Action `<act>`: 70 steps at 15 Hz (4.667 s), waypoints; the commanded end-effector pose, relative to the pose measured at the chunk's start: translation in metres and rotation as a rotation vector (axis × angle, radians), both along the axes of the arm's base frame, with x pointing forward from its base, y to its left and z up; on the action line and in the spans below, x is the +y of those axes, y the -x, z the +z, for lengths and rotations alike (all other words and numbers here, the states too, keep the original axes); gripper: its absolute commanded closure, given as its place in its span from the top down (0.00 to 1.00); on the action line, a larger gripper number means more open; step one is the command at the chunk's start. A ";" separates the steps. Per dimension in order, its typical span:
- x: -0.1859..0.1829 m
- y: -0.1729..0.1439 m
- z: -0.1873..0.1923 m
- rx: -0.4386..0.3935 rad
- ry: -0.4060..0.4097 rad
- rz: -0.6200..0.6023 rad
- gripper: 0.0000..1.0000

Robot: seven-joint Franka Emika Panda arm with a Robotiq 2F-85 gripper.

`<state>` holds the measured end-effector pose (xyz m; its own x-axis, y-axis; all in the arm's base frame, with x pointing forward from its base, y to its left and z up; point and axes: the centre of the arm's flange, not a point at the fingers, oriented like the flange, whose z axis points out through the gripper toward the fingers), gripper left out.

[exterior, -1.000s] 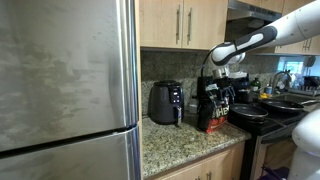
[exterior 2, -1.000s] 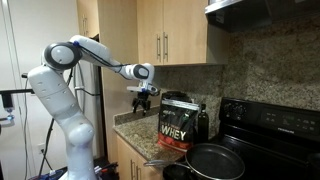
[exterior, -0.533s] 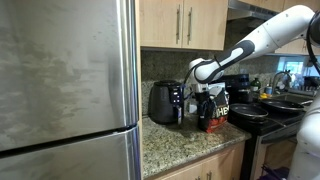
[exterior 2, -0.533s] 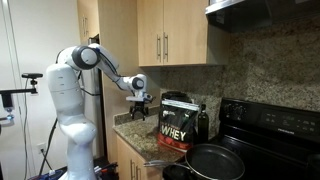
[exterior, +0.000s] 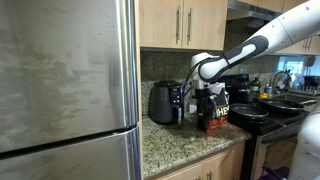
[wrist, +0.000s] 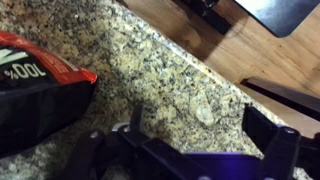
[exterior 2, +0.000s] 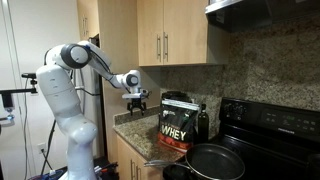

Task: Press a button on the rice cooker

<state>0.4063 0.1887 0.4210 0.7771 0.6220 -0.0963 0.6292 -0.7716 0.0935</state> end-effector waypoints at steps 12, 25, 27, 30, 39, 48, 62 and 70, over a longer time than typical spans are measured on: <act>0.018 -0.047 0.027 -0.309 -0.337 0.038 1.00; -0.008 -0.093 0.024 -0.434 -0.577 -0.099 1.00; -0.011 -0.104 0.013 -0.437 -0.598 -0.131 1.00; -0.010 -0.093 0.016 -0.419 -0.590 -0.157 1.00; -0.014 -0.110 0.004 -0.442 -0.605 -0.157 1.00; -0.018 -0.110 0.003 -0.412 -0.608 -0.176 1.00; -0.014 -0.111 -0.011 -0.478 -0.609 -0.191 1.00; -0.013 -0.108 -0.005 -0.427 -0.603 -0.257 1.00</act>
